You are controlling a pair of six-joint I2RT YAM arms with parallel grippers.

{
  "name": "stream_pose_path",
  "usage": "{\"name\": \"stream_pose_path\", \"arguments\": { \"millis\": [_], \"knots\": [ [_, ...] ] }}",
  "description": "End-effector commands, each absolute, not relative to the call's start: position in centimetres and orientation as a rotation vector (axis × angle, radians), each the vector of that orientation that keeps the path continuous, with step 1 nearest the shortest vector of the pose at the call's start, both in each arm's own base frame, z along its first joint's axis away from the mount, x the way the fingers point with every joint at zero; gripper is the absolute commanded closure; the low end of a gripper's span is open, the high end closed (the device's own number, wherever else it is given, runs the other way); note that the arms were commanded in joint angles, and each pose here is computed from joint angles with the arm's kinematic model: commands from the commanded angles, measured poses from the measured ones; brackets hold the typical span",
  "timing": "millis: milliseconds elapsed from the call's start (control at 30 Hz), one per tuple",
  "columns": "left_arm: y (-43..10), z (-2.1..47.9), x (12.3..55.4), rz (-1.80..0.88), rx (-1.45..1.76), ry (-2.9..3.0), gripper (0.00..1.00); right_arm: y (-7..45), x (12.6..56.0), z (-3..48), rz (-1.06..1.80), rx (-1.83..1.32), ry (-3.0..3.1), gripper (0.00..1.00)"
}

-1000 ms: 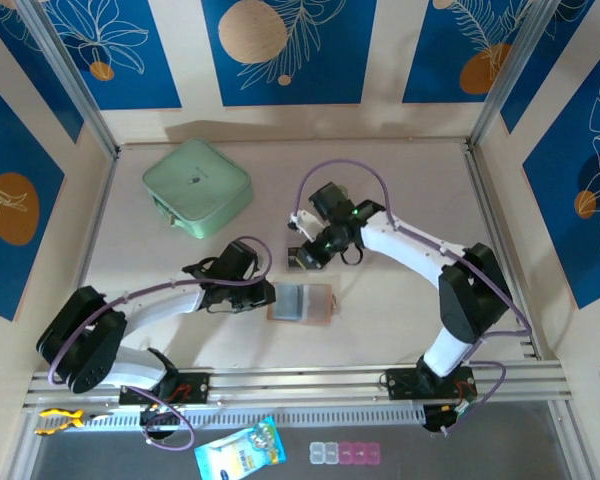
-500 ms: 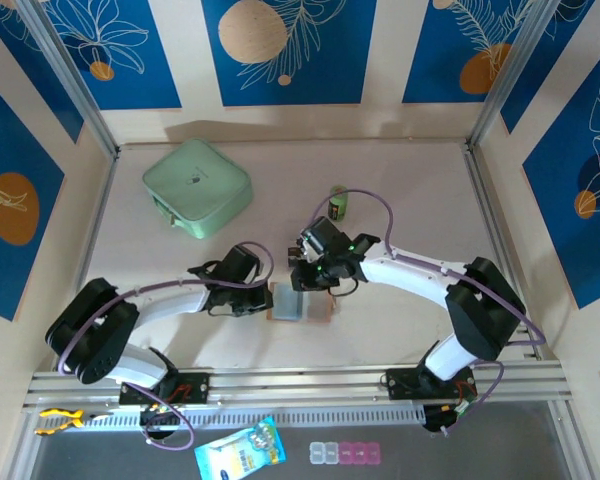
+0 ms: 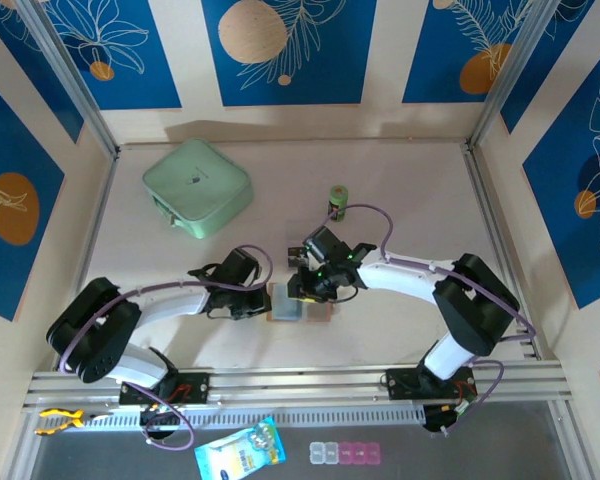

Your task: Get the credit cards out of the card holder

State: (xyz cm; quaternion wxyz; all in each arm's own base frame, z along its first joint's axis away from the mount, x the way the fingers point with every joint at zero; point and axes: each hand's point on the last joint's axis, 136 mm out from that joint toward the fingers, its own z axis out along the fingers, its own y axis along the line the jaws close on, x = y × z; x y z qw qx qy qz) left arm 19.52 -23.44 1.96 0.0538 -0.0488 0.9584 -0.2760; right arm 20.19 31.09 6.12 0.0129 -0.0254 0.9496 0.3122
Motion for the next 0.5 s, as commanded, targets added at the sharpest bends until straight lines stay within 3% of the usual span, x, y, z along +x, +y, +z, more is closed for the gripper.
{"name": "stream_pose_path", "arguments": {
  "millis": [0,467],
  "knots": [
    [-22.8,1.1,18.7,-0.819,-0.178,2.955,0.93,32.0,19.6,5.6,1.042,-0.089,2.98,0.65],
    [-22.4,1.1,18.6,-0.807,-0.198,2.947,0.92,31.4,19.5,3.3,0.919,-0.085,3.057,0.67]
  ]
}}
